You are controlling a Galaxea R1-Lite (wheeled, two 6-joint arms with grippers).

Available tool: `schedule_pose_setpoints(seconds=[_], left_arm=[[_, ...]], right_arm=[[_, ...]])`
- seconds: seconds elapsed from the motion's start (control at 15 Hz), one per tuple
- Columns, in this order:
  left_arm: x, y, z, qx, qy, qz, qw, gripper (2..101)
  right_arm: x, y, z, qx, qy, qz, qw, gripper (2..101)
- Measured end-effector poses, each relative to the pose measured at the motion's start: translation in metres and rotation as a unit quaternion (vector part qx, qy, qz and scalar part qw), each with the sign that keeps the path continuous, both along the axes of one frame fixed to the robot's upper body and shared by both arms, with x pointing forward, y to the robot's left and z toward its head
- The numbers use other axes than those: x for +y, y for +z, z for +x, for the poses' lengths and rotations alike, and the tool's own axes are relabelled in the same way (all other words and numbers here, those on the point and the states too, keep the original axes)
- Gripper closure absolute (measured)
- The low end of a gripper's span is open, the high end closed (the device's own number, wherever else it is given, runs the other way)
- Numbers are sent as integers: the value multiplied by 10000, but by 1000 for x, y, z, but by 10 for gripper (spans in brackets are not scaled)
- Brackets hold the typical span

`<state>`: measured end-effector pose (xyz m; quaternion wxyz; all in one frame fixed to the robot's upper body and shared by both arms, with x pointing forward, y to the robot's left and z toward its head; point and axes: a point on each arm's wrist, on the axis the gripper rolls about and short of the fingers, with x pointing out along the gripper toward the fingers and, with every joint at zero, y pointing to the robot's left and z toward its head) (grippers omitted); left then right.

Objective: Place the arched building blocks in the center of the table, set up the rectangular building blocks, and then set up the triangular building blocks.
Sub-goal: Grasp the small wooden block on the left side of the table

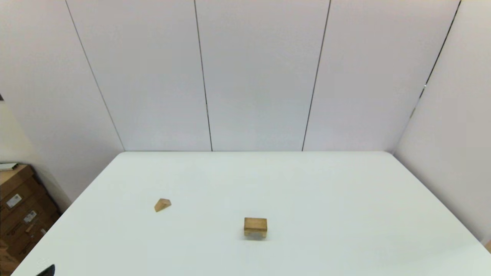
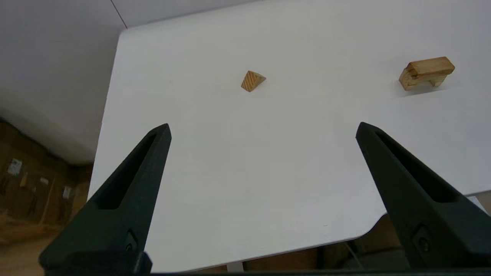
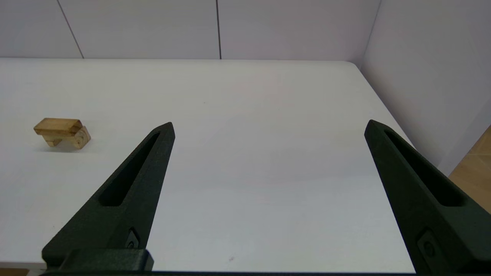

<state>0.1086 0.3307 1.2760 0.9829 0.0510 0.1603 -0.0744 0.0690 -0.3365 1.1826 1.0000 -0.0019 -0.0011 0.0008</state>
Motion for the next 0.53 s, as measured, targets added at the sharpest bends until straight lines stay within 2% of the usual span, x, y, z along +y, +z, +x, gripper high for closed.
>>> schedule_pose_setpoints(seconds=[0.27, 0.53], left_arm=[[-3, 42, 92, 1053, 42, 82, 9944, 54], [-7, 32, 189, 2070, -17, 221, 9781, 54]], right_arm=[[0, 0, 0, -2, 0, 0, 10000, 46], [0, 0, 0, -2, 0, -2, 10000, 46]])
